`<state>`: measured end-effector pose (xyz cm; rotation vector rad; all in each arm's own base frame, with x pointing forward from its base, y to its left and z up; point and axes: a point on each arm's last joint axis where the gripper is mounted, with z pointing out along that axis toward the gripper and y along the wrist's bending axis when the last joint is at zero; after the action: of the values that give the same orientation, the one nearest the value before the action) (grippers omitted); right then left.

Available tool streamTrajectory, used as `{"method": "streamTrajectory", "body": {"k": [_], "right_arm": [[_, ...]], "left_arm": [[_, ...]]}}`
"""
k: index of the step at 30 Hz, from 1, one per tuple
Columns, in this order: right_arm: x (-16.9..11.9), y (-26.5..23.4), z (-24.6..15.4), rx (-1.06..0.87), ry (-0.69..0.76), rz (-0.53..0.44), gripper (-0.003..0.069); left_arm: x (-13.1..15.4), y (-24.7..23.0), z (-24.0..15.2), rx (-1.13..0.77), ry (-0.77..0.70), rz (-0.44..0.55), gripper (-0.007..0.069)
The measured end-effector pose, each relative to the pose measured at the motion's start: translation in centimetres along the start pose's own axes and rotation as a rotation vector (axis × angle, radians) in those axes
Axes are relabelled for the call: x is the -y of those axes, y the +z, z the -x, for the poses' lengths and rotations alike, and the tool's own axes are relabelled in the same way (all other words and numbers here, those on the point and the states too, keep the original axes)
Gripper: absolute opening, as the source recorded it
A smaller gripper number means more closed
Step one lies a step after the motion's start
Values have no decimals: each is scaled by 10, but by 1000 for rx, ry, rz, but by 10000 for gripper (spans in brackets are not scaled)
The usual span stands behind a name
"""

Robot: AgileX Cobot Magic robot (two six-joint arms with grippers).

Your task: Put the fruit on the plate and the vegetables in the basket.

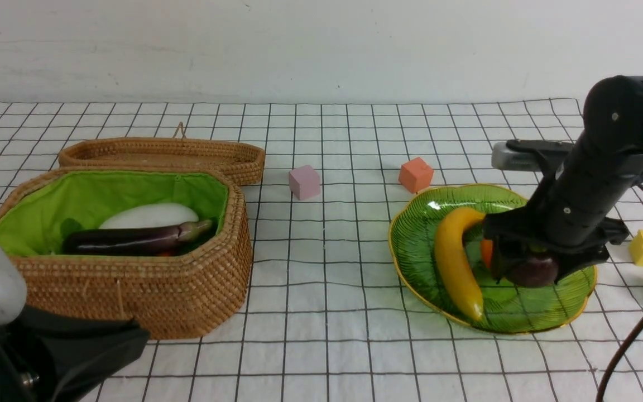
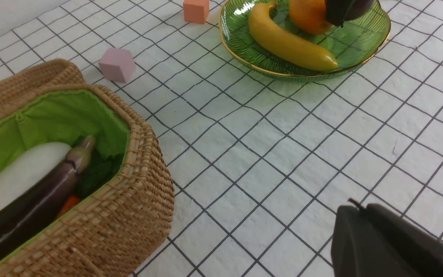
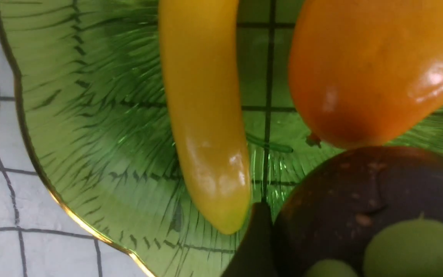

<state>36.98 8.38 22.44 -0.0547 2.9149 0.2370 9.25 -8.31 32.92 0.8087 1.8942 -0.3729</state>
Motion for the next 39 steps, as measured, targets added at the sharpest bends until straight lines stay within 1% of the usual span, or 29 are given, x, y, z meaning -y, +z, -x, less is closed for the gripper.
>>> {"method": "streamTrajectory", "body": {"k": [2, 7, 11, 13, 14, 16, 18, 20, 21, 23, 25, 27, 30, 33, 35, 36, 39], "right_arm": [[0, 0, 0, 1, -1, 0, 676], [-1, -9, -1, 23, 6, 2, 673], [-2, -45, -6, 97, -8, -8, 623], [-2, -70, -14, 127, -26, -23, 573], [-2, -70, -14, 123, -27, -26, 561], [-1, -111, -34, 159, -52, -53, 470], [1, -131, -50, 179, -62, -70, 395], [4, -152, -73, 215, -70, -80, 316], [5, -160, -83, 232, -71, -78, 263], [8, -174, -111, 266, -65, -68, 190], [11, -186, -145, 308, -44, -42, 125], [14, -185, -171, 318, -25, -19, 83], [18, -184, -210, 361, -3, 18, 50], [27, -171, -254, 426, 19, 42, 44], [30, -168, -265, 458, 30, 52, 45], [33, -164, -281, 526, 49, 72, 45], [39, -150, -303, 649, 108, 120, 46]], "left_arm": [[0, 0, 0, 0, -1, 0, 11], [0, 0, 0, 0, -8, 0, 16], [0, 0, 0, 0, -57, 0, 19], [0, 0, 0, 6, -93, -1, 19], [0, 0, 1, 7, -96, -1, 19], [0, -8, 4, 78, -118, -4, 9], [-1, -18, 3, 160, -128, -8, -13], [-1, -31, -4, 256, -136, -14, -13], [0, -37, -10, 299, -144, -18, -13], [1, -42, -26, 353, -160, -26, -13], [2, -46, -44, 407, -184, -35, -13], [3, -46, -57, 441, -207, -45, -13], [5, -48, -71, 488, -246, -60, -13], [5, -47, -81, 509, -277, -70, -13], [6, -46, -83, 508, -281, -71, -13], [6, -44, -84, 502, -282, -71, -13], [6, -43, -87, 481, -285, -67, -13]]}}
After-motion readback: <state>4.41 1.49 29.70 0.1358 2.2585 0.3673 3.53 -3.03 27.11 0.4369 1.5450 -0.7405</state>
